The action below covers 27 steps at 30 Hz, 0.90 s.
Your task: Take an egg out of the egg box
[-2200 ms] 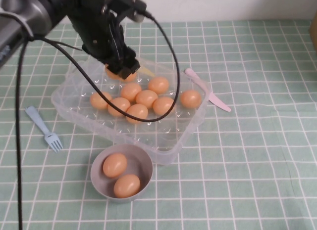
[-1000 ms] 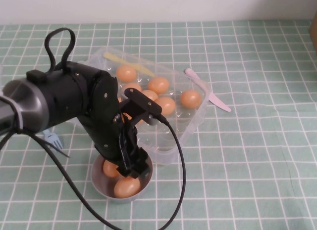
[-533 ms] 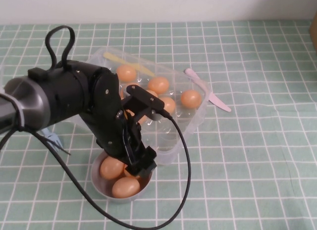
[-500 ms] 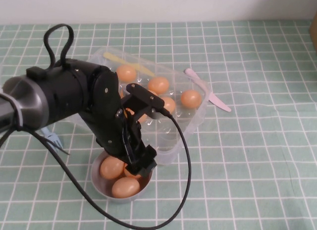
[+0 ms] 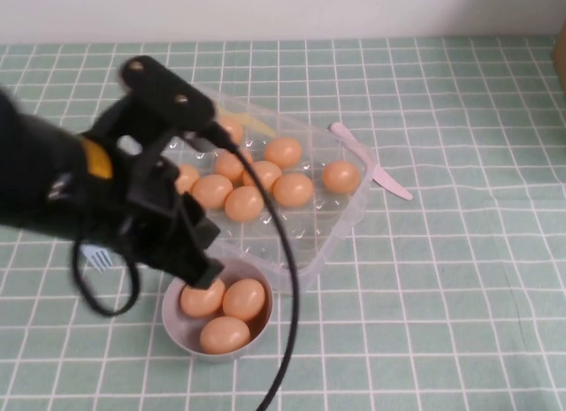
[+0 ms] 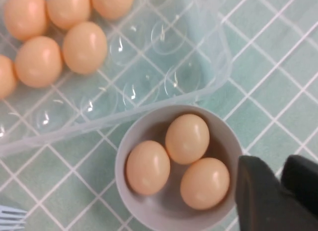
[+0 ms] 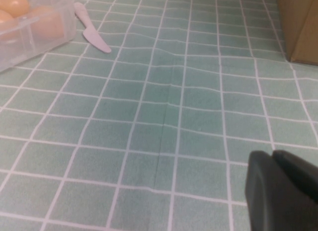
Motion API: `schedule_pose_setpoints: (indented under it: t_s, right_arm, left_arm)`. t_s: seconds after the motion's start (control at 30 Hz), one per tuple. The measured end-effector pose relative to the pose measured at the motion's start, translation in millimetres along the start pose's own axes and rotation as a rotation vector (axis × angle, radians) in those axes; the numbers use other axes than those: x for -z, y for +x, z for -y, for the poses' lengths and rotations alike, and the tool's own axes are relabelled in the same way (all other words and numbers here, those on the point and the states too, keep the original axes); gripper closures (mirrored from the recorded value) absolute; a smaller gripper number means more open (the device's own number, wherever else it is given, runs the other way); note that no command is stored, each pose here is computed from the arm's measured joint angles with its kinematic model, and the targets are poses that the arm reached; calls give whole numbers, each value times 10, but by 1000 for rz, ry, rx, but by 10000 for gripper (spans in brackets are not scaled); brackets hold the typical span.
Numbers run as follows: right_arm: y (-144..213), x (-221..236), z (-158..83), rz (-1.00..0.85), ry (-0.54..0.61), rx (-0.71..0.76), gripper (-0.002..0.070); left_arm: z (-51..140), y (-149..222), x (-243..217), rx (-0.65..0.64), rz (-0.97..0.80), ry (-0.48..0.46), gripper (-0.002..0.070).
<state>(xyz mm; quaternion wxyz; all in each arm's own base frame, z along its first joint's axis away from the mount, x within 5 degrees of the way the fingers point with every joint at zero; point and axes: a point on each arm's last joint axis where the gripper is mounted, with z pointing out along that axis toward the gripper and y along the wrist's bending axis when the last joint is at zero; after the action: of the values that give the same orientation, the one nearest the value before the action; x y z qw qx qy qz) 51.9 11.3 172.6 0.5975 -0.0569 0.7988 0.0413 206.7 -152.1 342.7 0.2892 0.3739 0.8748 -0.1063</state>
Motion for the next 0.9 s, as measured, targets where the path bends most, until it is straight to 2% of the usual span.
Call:
schedule_pose_setpoints:
  t_s: [0.07, 0.13, 0.37, 0.5, 0.63, 0.8, 0.9]
  right_arm:
    - [0, 0, 0, 0, 0, 0, 694]
    - [0, 0, 0, 0, 0, 0, 694]
    - [0, 0, 0, 0, 0, 0, 694]
    - [0, 0, 0, 0, 0, 0, 694]
    - [0, 0, 0, 0, 0, 0, 694]
    - [0, 0, 0, 0, 0, 0, 694]
    - [0, 0, 0, 0, 0, 0, 694]
  left_arm:
    - [35, 99, 205, 1, 68, -13, 631]
    - [58, 174, 346, 0, 141, -29, 657]
    - [168, 707, 686, 20, 410, -84, 676]
    - [214, 1055, 655, 50, 537, -106, 676]
    - [230, 1319, 509, 38, 538, -129, 676]
    - [233, 1414, 403, 71, 532, -125, 676]
    - [220, 1444, 338, 57, 596, -149, 676]
